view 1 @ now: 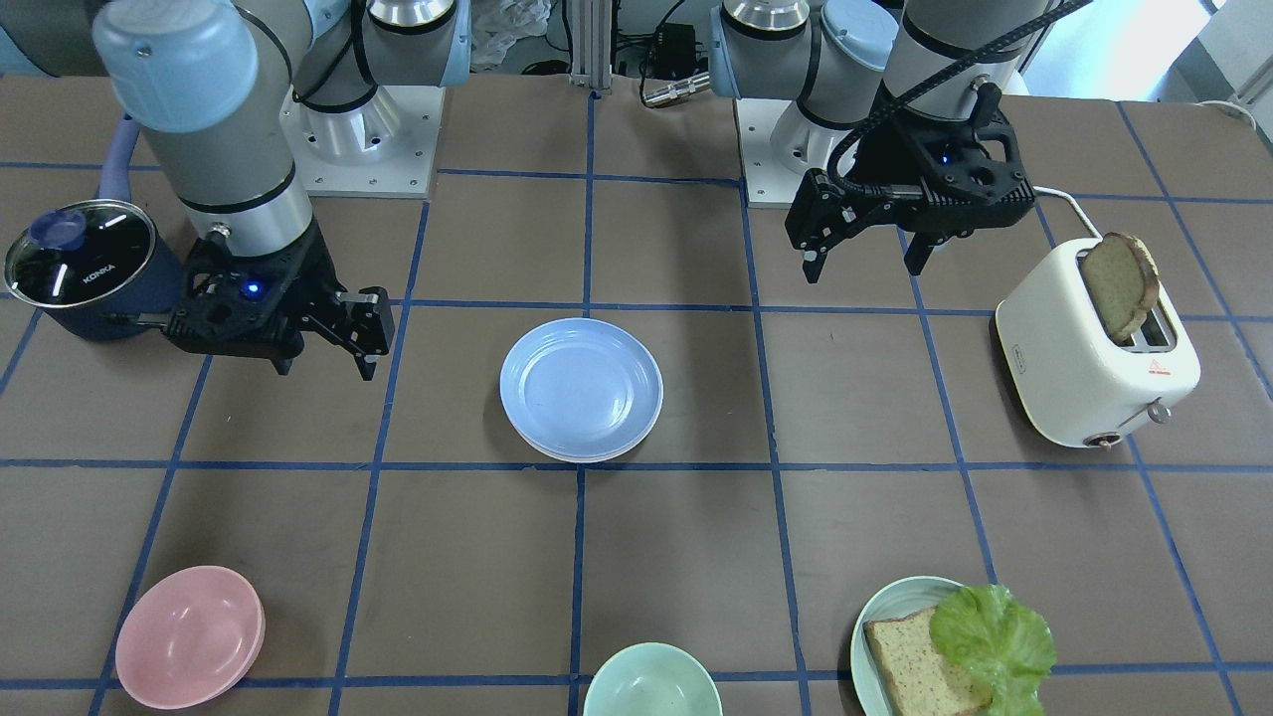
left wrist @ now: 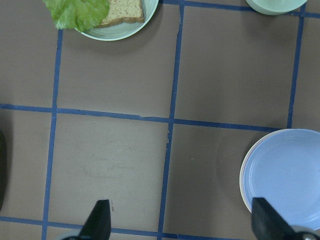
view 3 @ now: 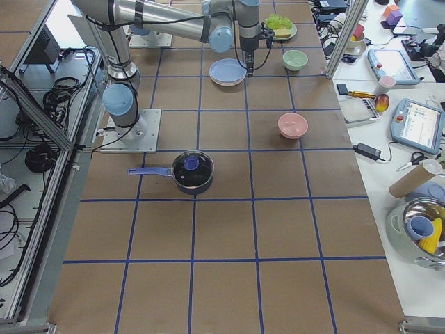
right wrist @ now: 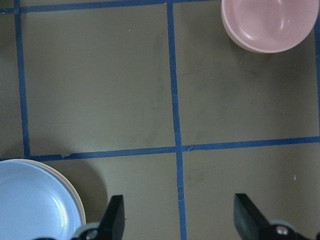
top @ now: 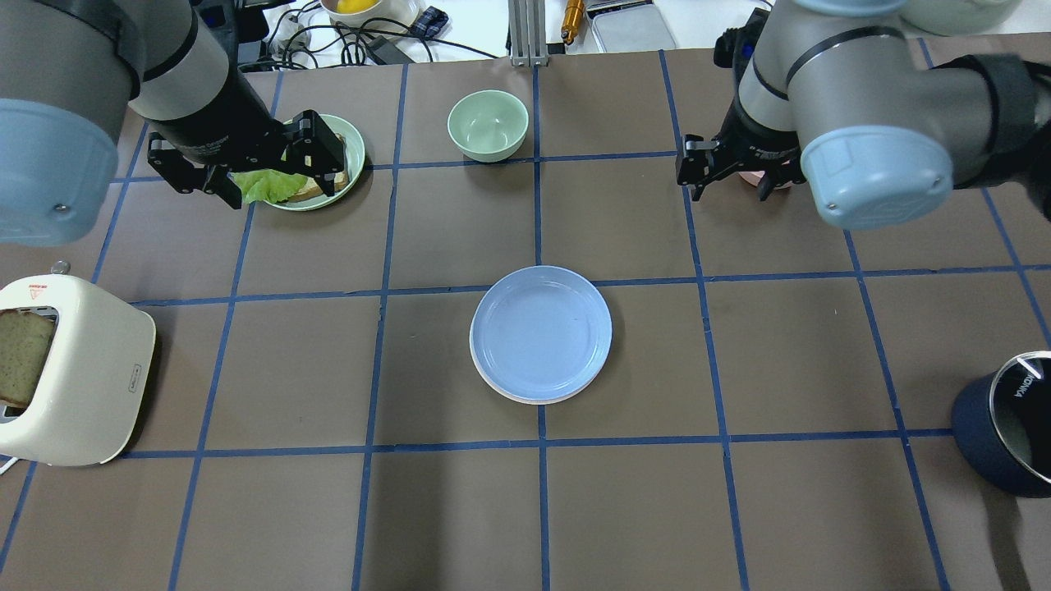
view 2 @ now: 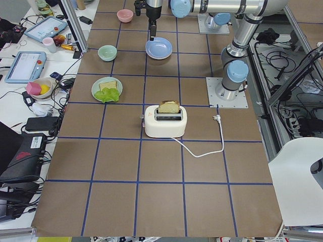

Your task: Stack three plates with pink and blue

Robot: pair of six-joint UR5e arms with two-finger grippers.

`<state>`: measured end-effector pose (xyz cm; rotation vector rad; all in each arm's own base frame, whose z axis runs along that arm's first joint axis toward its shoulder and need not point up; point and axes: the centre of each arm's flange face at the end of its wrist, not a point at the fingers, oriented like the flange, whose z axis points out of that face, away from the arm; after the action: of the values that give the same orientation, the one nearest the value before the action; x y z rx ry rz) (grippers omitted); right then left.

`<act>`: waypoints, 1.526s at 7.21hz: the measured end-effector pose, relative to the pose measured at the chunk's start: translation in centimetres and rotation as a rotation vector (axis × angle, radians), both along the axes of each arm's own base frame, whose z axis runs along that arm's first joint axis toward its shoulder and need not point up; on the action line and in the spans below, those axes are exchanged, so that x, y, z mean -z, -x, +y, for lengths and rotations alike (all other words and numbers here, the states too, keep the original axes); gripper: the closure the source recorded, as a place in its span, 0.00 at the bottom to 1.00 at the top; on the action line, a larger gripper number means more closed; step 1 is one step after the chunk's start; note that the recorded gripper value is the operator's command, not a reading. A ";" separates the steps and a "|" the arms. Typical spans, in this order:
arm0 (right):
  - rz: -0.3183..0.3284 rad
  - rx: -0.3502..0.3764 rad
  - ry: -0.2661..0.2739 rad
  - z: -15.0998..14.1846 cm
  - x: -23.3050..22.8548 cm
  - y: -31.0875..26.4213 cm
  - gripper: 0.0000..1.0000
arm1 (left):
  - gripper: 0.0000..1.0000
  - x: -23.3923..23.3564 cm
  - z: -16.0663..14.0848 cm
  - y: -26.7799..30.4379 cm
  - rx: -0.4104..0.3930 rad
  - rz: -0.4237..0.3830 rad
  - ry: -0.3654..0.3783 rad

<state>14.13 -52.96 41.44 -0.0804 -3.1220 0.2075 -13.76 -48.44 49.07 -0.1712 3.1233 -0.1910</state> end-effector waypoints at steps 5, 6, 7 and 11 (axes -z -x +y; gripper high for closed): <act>-0.062 -0.041 -0.041 1.2 -8.6 -1.1 0.00 | 0.00 0.4 -0.4 0.0 0.000 0.000 -0.003; -0.062 -0.046 -0.044 1.2 -8.8 -1.1 0.00 | 0.00 0.4 -0.4 0.0 0.000 0.000 -0.002; -0.058 -0.048 -0.043 1.5 -9.0 -1.0 0.00 | 0.00 0.4 -0.4 0.0 0.000 0.001 -0.001; 0.008 -0.082 -0.037 2.0 -9.5 -0.4 0.00 | 0.00 0.3 -0.3 0.0 0.000 0.001 0.001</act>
<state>14.51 -51.00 50.98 0.0490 -3.1222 0.1501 -13.78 -48.78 48.79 -0.1712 3.1247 -0.1927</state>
